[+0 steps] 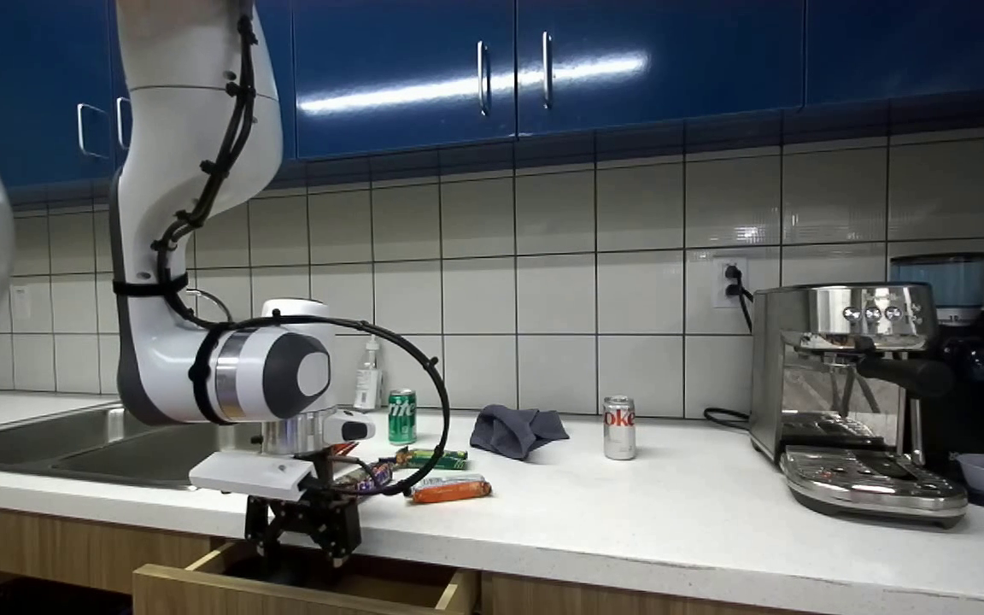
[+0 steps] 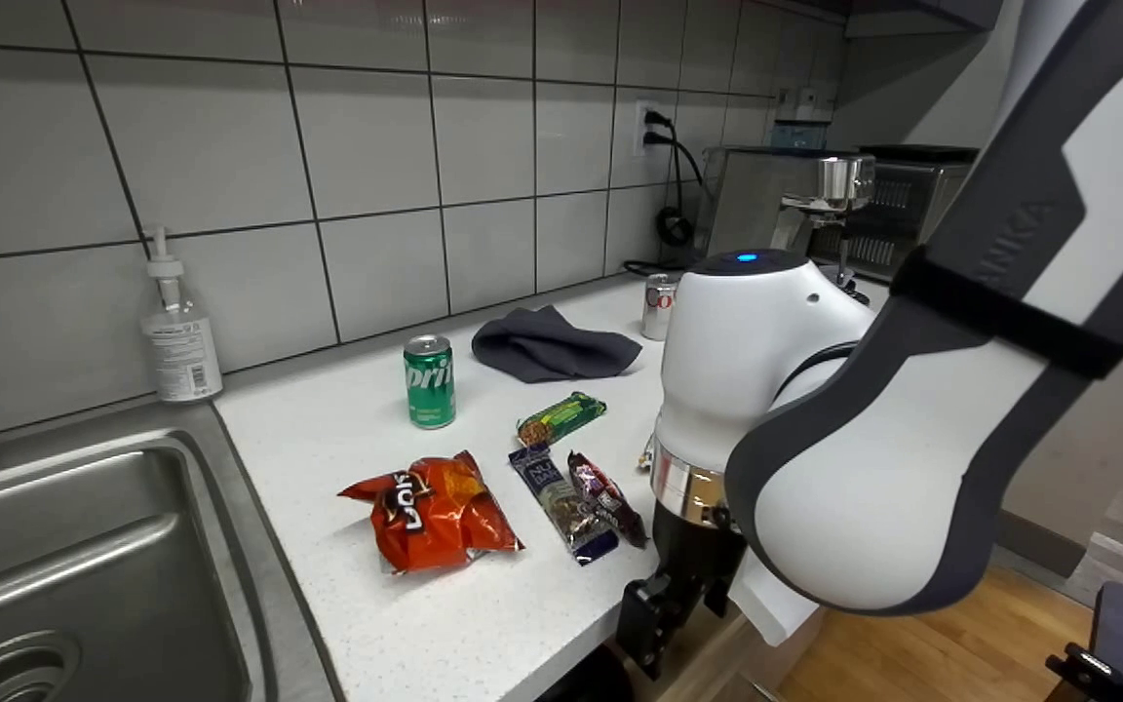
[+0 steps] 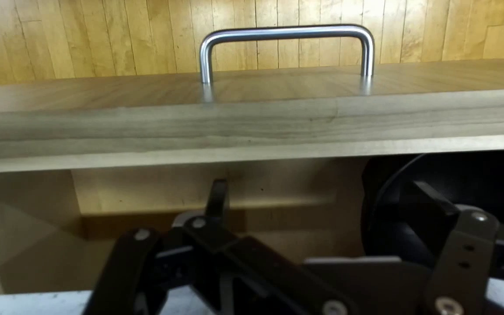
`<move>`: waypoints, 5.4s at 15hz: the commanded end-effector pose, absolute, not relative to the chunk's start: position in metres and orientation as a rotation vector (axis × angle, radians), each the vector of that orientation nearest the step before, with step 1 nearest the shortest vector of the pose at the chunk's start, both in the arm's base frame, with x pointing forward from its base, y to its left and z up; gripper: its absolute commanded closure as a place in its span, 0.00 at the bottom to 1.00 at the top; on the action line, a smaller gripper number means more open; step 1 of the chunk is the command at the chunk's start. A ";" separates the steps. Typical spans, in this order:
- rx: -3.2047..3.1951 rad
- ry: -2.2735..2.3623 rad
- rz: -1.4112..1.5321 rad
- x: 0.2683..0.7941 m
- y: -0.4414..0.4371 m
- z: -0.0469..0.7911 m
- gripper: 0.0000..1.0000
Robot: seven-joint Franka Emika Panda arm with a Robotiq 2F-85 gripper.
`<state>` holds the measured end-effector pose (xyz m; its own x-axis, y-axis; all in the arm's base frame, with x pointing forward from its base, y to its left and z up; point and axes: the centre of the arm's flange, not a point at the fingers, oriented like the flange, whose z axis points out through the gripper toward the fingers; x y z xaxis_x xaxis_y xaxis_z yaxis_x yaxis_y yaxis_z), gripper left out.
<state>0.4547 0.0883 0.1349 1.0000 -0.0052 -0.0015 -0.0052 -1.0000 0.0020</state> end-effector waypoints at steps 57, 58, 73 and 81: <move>3.135 -0.247 -0.516 0.371 0.071 0.206 0.00; 3.132 -0.277 -0.503 0.372 0.070 0.212 0.00; 3.152 -0.447 -0.212 0.448 0.075 0.276 0.00; 3.138 -0.462 -0.113 0.488 0.079 0.283 0.00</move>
<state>0.4703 0.0771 0.2810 0.9597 -0.2661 -0.0909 -0.2707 -0.9617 -0.0430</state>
